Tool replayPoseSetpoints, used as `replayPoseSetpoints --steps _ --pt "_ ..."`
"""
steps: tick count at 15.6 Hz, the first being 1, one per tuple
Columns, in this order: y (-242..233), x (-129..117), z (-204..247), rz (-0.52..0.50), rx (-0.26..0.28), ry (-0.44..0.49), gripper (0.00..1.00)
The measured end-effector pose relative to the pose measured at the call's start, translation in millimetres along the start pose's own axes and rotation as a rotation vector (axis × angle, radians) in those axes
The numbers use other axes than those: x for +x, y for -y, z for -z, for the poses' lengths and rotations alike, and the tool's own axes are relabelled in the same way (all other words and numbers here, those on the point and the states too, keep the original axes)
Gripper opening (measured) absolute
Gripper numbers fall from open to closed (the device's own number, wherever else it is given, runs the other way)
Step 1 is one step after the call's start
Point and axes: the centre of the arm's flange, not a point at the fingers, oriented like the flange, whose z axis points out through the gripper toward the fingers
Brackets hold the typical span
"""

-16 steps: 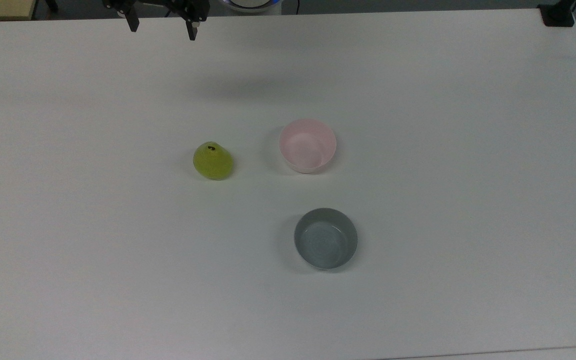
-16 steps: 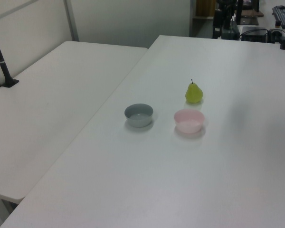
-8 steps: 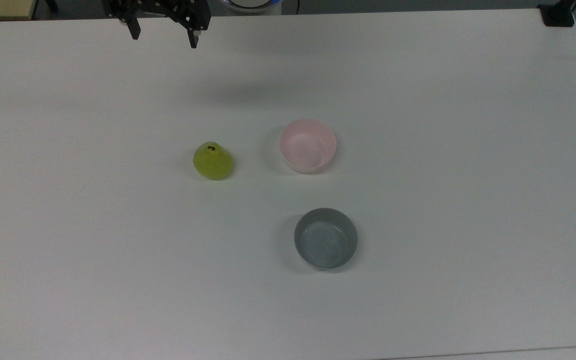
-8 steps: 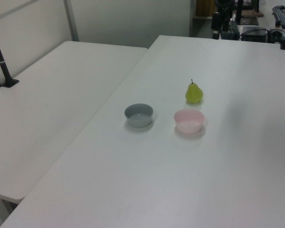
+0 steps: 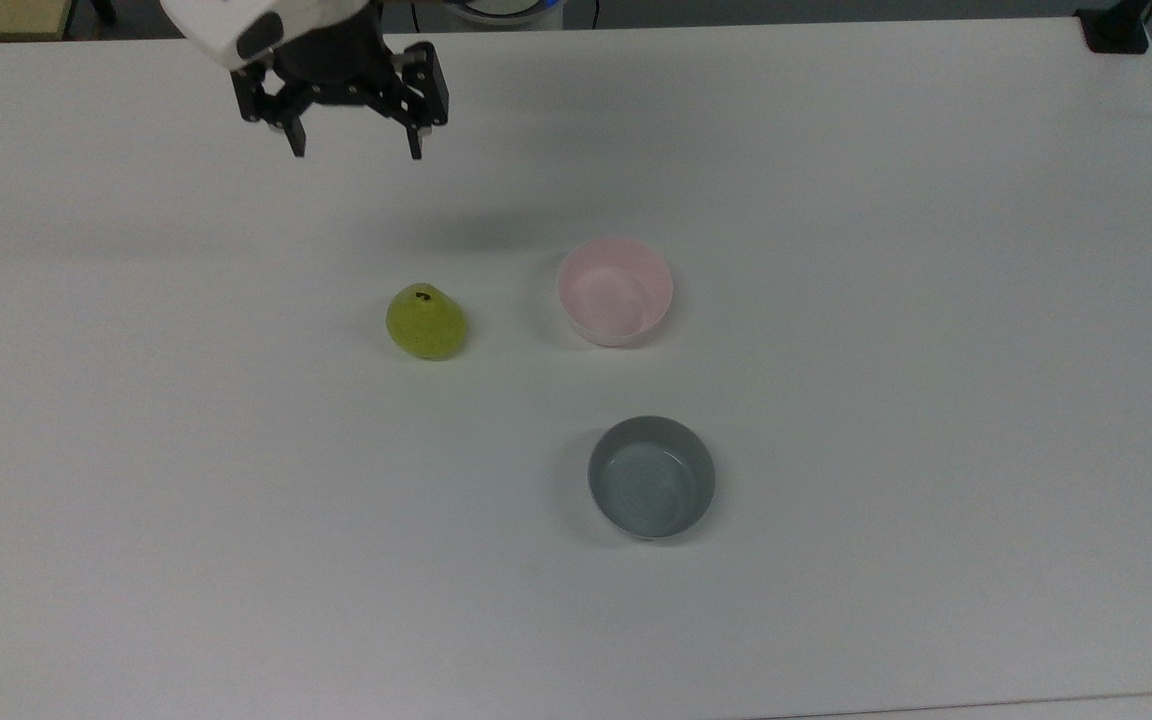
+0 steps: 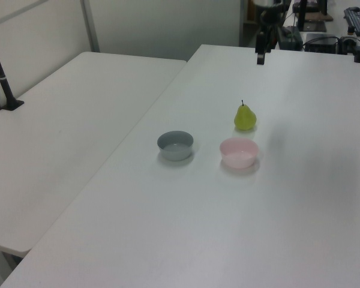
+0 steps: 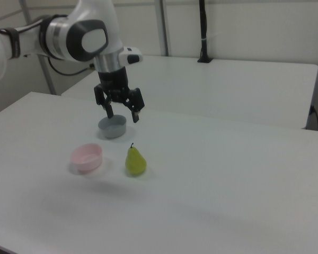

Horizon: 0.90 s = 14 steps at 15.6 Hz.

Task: Place the pear in the bowl
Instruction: 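Lower the open gripper down around the green pear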

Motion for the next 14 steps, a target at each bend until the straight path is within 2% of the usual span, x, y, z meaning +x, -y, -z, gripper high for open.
replayPoseSetpoints --steps 5,9,14 --pt "44.9 41.1 -82.1 0.087 -0.020 0.023 1.00" --pt "65.0 55.2 -126.1 0.120 -0.031 0.038 1.00" --pt "57.6 56.9 -166.3 0.136 -0.080 0.060 1.00"
